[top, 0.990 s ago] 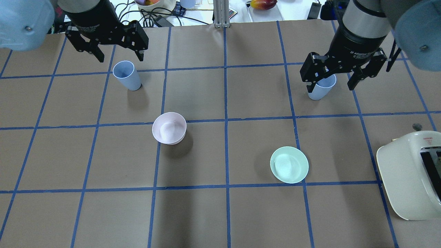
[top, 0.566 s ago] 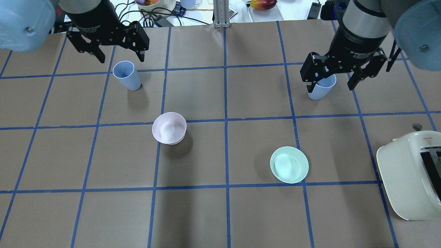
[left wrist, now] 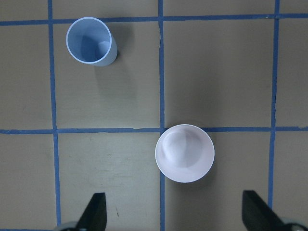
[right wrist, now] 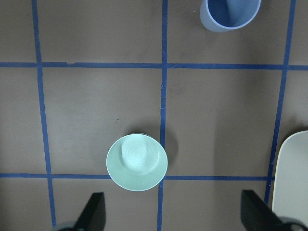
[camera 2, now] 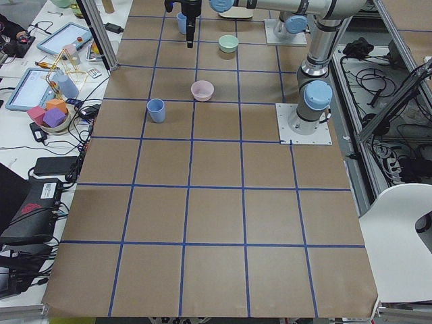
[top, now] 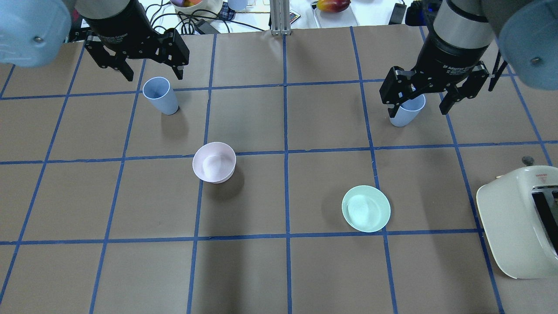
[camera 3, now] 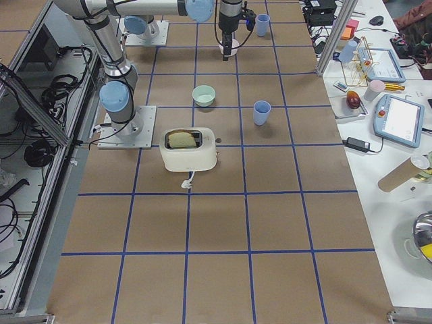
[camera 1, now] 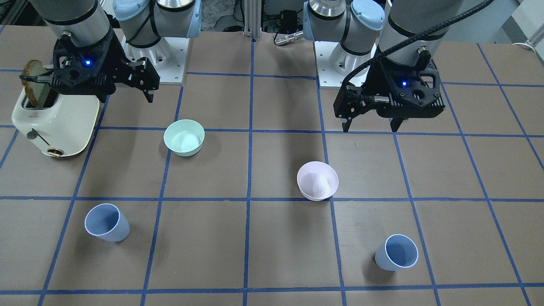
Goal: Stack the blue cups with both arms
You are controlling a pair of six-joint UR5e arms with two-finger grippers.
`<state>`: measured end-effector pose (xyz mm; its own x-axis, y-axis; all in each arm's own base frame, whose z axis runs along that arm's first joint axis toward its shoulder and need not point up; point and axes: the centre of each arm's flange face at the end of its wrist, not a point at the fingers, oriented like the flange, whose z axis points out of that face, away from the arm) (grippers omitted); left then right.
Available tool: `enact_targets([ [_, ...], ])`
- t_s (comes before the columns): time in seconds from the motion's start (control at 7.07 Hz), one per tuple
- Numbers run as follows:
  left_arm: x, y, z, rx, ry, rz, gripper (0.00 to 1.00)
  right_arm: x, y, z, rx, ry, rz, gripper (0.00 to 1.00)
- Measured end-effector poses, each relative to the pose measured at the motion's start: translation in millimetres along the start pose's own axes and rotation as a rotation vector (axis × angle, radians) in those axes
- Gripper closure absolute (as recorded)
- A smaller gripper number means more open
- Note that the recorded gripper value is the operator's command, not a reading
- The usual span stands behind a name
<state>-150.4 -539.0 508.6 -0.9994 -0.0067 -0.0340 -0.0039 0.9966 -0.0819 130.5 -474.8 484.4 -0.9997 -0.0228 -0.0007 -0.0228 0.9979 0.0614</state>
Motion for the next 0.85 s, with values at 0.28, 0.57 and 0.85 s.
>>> enact_targets([
  [0.28,-6.3,-6.8,10.5,-0.006,0.001,-0.005,0.00,0.8,-1.4,0.3,0.006,0.002,0.000,0.00],
  [0.57,-8.1,-25.4,46.3,-0.033,0.000,-0.009,0.00,8.1,-10.1,1.6,0.031,0.001,-0.016,0.00],
  [0.85,-10.1,-72.4,113.7,-0.004,-0.001,0.003,0.00,40.3,-30.9,15.9,0.018,-0.015,-0.004,0.00],
])
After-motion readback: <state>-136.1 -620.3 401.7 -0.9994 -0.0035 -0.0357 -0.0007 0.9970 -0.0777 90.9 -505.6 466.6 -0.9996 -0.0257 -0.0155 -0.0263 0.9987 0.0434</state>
